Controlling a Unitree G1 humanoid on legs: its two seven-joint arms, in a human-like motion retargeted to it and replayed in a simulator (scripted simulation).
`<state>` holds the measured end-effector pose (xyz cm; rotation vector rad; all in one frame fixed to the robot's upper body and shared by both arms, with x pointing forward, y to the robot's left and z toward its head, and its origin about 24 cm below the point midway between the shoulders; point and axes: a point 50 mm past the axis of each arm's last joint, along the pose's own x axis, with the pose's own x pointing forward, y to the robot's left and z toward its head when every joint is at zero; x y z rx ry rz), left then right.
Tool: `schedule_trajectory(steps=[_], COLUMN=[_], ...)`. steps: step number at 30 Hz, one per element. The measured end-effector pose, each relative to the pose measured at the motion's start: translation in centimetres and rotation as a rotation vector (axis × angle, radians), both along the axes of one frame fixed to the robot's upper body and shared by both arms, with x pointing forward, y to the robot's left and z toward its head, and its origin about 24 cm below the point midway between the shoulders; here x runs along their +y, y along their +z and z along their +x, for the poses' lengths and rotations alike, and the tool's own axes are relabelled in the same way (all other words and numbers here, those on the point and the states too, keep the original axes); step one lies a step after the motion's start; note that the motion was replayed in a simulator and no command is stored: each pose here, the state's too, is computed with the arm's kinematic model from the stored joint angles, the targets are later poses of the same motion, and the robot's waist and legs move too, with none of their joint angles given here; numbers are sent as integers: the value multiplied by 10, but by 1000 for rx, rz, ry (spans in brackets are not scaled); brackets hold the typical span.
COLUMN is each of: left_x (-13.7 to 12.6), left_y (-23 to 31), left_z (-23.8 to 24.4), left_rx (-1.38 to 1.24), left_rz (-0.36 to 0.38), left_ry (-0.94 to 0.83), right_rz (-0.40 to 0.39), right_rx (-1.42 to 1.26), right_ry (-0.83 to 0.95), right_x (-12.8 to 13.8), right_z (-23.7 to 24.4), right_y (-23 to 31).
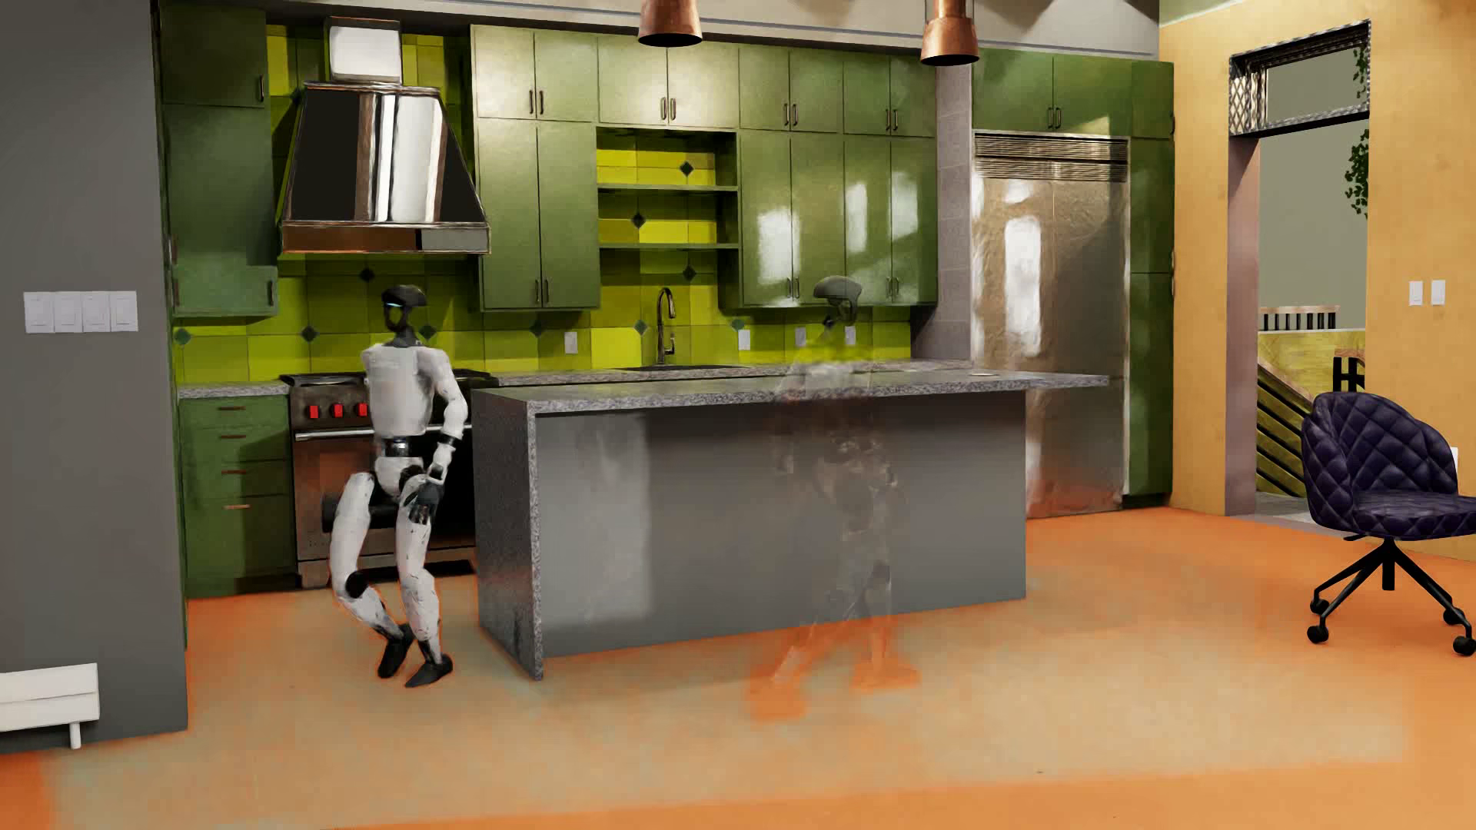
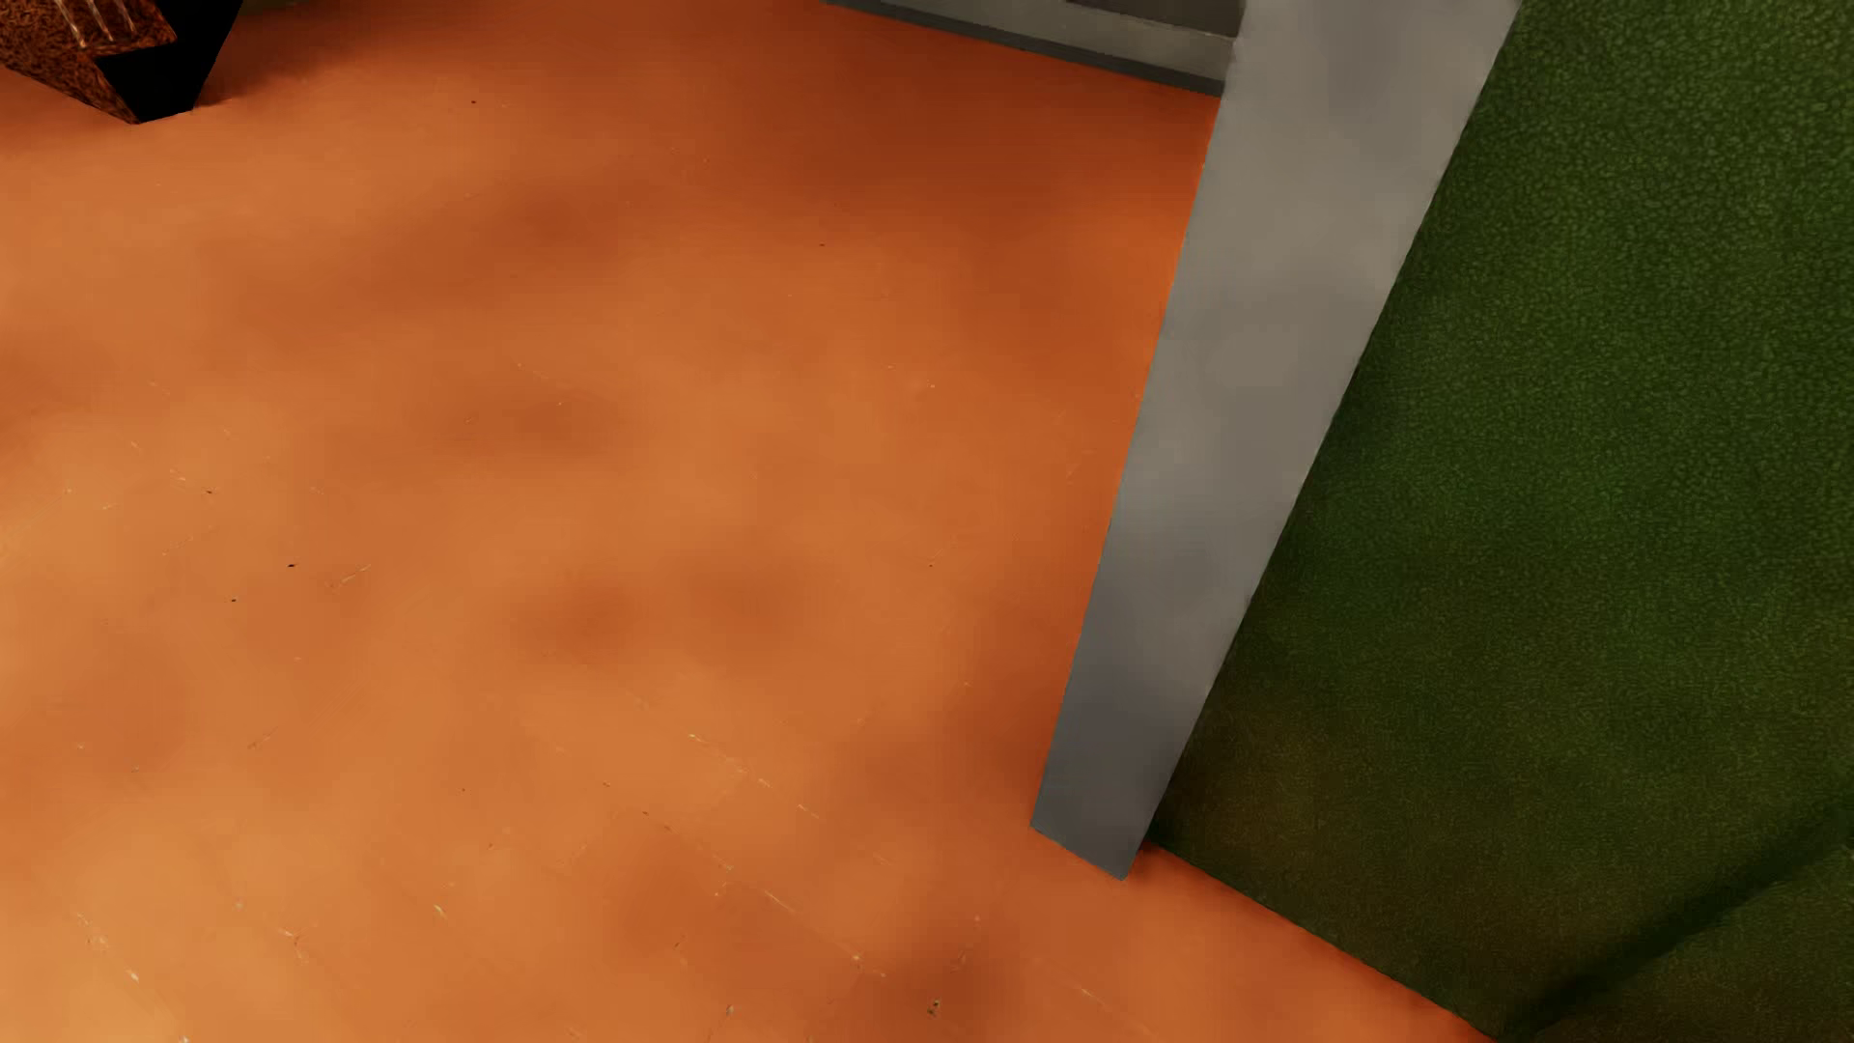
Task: Walk to leather officechair
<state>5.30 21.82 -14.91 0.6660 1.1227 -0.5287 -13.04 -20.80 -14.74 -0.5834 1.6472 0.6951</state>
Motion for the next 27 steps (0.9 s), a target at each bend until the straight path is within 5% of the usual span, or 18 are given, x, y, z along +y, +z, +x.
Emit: schedule_trajectory(steps=[5, 12, 13, 17, 22, 27], left_x=[-14, -2, 1, 9, -29, -34], left_y=[21, -10, -9, -3, -5, -6], left_z=[53, -110, -117, -107, -116, -134], left_rx=[-216, 355, 387, 315, 304, 371], left_rz=[-99, 51, 63, 52, -63, -60], left_ry=[77, -170, -244, -98, -27, -78], right_rz=[-48, -159, -154, -138, -155, -100], right_rx=[-175, -298, -324, -411, -489, -384], right_ry=[-134, -186, -182, -191, -233, -241], right_x=[-14, -54, -55, -56, -66, -39], right_z=[50, 94, 101, 129, 148, 111], right_y=[-7, -4, -4, -2, 4, -5])
